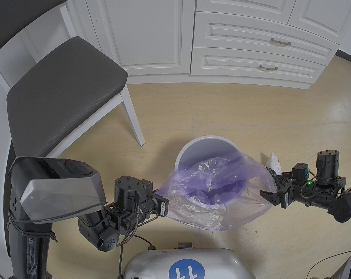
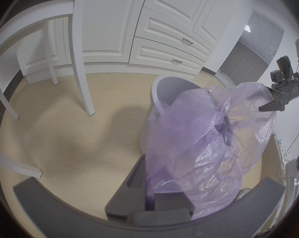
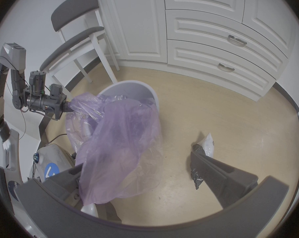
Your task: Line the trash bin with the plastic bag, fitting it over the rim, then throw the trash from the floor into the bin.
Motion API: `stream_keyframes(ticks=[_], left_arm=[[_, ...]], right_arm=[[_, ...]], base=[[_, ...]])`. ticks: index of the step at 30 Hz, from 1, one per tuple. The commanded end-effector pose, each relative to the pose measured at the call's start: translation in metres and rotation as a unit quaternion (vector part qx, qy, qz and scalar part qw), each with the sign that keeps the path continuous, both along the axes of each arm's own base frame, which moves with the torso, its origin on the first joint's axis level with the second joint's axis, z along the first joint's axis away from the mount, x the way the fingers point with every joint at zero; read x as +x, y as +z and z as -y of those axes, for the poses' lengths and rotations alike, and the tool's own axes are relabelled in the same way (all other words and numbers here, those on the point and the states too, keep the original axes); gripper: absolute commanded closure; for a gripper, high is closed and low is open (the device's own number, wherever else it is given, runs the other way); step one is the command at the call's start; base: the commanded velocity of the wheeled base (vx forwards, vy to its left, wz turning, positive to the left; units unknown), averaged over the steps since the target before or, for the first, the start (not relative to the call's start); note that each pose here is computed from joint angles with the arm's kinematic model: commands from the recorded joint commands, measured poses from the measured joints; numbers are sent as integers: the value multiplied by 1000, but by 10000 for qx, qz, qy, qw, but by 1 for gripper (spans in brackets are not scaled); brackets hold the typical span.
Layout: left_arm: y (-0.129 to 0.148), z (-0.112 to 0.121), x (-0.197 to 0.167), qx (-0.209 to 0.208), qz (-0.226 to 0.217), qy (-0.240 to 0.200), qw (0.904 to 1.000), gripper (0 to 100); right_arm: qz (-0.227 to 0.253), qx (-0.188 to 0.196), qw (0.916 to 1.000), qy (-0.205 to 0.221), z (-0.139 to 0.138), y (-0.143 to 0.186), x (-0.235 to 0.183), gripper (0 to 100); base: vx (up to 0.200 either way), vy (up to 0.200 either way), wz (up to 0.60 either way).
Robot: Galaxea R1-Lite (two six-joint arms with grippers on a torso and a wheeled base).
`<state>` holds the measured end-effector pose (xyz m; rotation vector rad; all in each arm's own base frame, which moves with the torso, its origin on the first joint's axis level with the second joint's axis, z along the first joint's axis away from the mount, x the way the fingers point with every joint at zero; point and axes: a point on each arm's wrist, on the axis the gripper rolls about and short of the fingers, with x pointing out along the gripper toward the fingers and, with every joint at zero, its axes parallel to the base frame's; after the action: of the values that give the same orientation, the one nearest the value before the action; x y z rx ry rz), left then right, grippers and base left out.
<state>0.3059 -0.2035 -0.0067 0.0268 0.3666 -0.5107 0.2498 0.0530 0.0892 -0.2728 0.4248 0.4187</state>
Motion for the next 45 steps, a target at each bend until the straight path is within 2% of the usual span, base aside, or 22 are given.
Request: stream_keyframes(ticks=[1,11,20,30,34,35,38,41,43,45], left_arm=[[0,0,0,-2,0,4,10000,100],[1,1,0,-11,13,-3,10000,100],[0,0,0,-6,7,-3,10000,100],[-1,0,-2,9,-29,-1,10000,100],[-1,0,-2,-8,-3,-8,10000,100],[0,0,-2,-47,54,-1,10000,100],[3,-2,0,-98,131,30,9999,100],[4,-5,2,-114,157,76,9998,100],[4,-6,4,-120,153,101,9998,100],[3,-6,5,-120,154,117,9997,100]], right_arm=[[156,90,9998,-17,3,10,-2,0],[74,611,9981,-39,2,35,-7,0],[74,713,9974,-89,4,37,-5,0],[154,1183,9927,-185,3,50,-4,0],[27,960,9950,-286,9,42,-3,0],[-89,746,9968,-266,11,33,1,0],[-253,696,9971,-200,13,23,9,0],[-476,1068,9931,74,19,16,15,0],[-578,1479,9866,384,31,17,16,0],[-649,1911,9766,740,47,19,16,0]], base=[[0,0,0],[0,0,0],[0,0,0],[0,0,0],[0,0,0],[0,0,0],[0,0,0],[0,0,0],[0,0,0],[0,0,0]])
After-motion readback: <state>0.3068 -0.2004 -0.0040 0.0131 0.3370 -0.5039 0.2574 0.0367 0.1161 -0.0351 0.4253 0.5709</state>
